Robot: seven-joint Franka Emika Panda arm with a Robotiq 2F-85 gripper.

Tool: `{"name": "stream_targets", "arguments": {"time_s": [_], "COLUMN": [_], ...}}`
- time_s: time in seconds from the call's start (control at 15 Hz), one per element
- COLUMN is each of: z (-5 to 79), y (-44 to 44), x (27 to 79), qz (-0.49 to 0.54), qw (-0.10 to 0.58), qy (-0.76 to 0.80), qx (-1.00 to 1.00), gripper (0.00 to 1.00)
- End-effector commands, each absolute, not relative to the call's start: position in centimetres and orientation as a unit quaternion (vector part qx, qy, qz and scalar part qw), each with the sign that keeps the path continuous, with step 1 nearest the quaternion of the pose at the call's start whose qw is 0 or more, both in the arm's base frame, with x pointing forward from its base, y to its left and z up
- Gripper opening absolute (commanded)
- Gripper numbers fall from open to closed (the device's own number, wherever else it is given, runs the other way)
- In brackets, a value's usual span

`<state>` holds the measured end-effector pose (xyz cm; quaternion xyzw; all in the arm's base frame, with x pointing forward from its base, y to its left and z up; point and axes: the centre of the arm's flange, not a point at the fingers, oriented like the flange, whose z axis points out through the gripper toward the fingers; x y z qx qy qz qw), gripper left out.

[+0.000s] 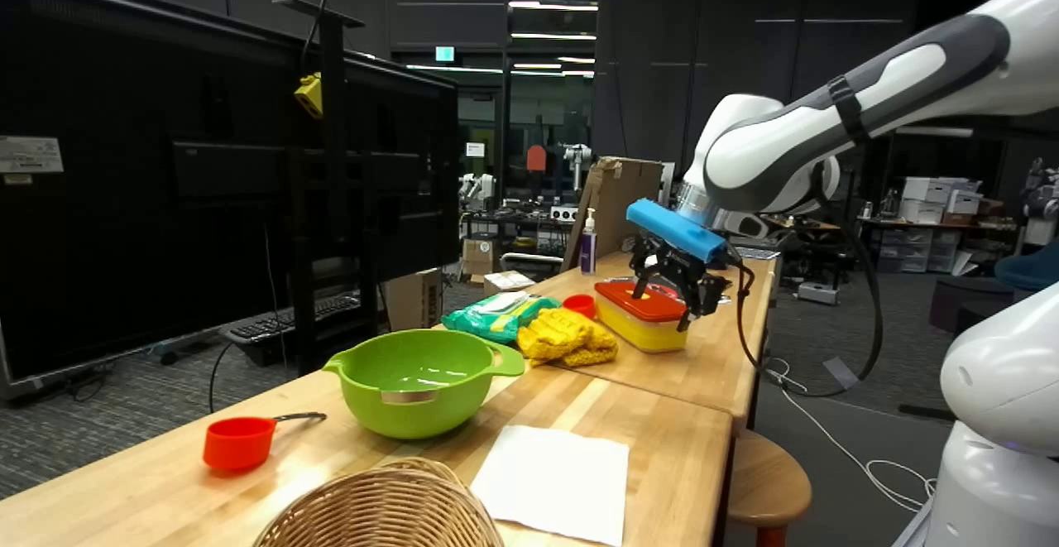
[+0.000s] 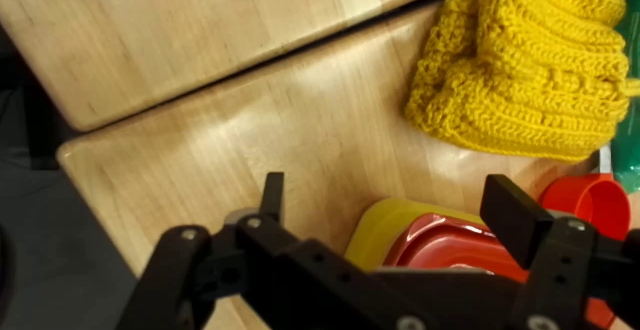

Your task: Remove the orange lid from the yellow bowl and put it on the table

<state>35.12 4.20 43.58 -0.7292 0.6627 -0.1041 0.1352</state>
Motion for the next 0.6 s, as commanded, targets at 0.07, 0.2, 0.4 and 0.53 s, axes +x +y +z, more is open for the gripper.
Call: {"name": "stream_targets", "arguments": {"time_s": [0.07, 0.2, 0.4, 0.53], "z": [44.5, 45.1, 45.1, 44.9], "y": [1.8, 1.0, 0.5, 0.5], "x": [30.7, 31.0, 31.4, 31.5], "qz": [-0.150, -0.170, -0.177, -0.169], "qw": [0.142, 0.158, 0.169, 0.174], "qy": [0.692, 0.693, 0.695, 0.696], "qx": [-0.692, -0.683, -0.676, -0.676], "gripper": [1.00, 1.00, 1.00, 1.00]}}
